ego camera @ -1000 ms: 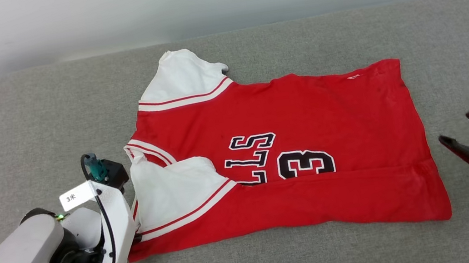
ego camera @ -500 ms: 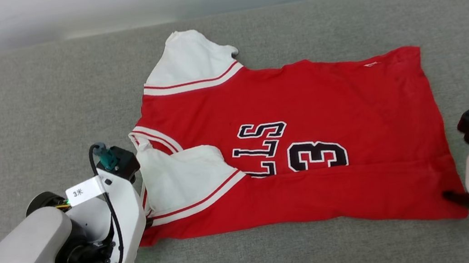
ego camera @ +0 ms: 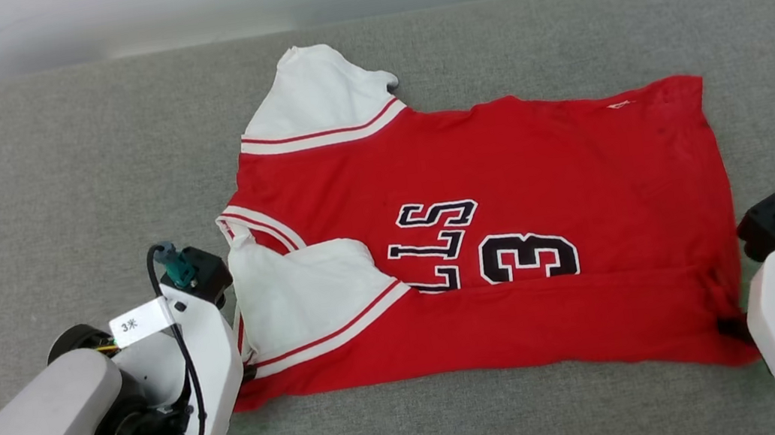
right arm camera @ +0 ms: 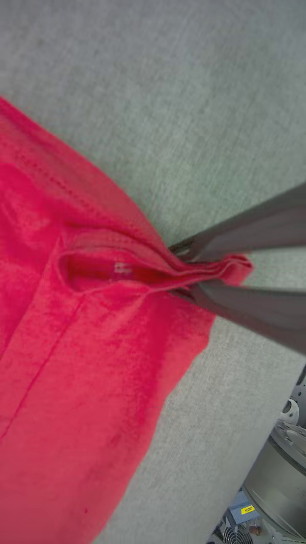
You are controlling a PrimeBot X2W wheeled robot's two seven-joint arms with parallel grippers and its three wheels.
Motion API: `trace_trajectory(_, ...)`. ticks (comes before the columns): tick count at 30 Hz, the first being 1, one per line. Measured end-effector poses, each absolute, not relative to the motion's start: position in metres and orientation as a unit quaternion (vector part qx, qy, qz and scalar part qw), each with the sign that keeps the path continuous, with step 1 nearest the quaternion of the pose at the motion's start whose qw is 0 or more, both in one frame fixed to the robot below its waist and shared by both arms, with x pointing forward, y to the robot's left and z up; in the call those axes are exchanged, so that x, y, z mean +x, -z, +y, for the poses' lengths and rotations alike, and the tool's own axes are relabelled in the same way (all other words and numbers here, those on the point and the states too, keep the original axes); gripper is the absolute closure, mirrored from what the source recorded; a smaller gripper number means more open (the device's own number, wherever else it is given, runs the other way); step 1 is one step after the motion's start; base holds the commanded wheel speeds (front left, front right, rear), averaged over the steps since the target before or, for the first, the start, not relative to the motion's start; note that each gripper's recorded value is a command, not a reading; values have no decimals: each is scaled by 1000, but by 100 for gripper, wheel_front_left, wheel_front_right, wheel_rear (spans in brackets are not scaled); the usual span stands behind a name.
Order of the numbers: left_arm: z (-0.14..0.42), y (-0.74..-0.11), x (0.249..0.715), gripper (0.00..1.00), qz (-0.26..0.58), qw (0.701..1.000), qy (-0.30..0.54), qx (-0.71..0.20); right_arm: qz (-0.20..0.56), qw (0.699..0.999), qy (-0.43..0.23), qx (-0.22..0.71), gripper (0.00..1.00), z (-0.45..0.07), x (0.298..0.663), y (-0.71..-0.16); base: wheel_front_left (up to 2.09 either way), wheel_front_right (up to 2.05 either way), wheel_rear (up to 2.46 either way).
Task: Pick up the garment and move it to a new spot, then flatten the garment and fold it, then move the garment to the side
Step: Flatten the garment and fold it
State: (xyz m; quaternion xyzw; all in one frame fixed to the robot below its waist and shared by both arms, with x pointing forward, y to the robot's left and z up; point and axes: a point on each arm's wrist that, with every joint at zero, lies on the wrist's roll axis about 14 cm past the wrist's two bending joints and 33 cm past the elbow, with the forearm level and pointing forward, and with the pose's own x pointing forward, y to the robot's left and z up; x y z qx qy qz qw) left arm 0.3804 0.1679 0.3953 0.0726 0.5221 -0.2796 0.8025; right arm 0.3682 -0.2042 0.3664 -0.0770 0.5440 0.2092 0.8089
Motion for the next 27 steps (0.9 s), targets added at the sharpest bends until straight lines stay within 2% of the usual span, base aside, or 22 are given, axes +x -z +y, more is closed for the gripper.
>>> trace_trajectory(6, 165, -414, 367, 100, 504, 812, 286, 63, 489, 843, -209, -81, 100, -212, 371, -402, 0, 0, 0)
trace_trajectory(11, 164, -423, 346, 100, 500, 812, 294, 61, 478, 849, -208, -85, 100, -224, 355, -420, 0, 0, 0)
trace_trajectory(22, 162, -399, 303, 100, 541, 789, 291, 33, 530, 819, -205, -79, 100, -236, 308, -398, 0, 0, 0)
trace_trajectory(26, 166, -388, 301, 100, 549, 788, 278, 25, 537, 815, -205, -78, 100, -231, 304, -386, 0, 0, 0)
trace_trajectory(27, 167, -386, 303, 23, 547, 790, 275, 25, 535, 816, -204, -73, 63, -230, 306, -385, 0, 0, 0)
